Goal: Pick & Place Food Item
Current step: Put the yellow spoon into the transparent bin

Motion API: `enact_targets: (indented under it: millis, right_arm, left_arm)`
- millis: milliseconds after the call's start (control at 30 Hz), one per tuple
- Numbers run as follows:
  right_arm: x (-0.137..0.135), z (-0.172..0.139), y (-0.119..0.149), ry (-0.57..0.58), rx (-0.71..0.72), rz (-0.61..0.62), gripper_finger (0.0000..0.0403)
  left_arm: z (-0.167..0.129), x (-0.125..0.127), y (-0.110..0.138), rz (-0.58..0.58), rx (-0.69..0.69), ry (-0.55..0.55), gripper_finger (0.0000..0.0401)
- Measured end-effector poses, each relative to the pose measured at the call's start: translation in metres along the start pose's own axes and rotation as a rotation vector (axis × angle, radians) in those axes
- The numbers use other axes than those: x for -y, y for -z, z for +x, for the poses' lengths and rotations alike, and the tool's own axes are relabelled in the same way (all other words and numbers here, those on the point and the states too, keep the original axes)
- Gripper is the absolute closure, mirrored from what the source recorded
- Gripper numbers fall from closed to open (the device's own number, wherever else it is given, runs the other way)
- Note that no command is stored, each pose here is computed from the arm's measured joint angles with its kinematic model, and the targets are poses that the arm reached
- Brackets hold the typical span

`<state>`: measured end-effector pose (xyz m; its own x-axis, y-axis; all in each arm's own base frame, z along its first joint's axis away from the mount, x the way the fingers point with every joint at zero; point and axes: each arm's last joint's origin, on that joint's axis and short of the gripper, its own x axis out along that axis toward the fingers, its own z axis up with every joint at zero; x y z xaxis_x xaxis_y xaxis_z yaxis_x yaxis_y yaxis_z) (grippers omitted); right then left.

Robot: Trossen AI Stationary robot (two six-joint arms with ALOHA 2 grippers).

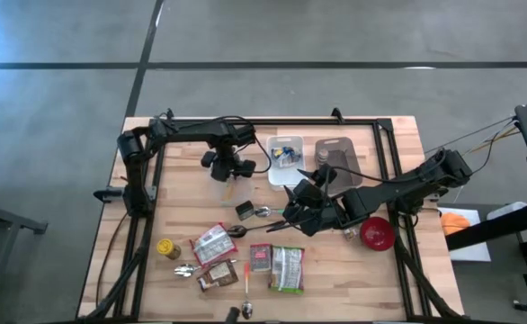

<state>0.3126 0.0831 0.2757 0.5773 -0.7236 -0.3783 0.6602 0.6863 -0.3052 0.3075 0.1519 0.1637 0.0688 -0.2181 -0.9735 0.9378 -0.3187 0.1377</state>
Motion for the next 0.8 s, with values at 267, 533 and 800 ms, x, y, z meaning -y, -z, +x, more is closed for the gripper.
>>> enact_targets:
  millis: [267,533,800]
  right_arm:
    - [0.000,0.000,0.000,0.000,0.000,0.000,0.0110]
    - [0.000,0.000,0.000,0.000,0.000,0.000,0.0110]
    - [0.000,0.000,0.000,0.000,0.000,0.000,0.0110]
  left_arm:
    - [-0.008,0.003,-0.004,0.122,-0.003,0.013,0.0242]
    - [-0.017,0.005,-0.009,0.217,-0.014,0.027,0.0242]
    - [-0.018,0.004,-0.016,0.137,0.049,0.005,0.0242]
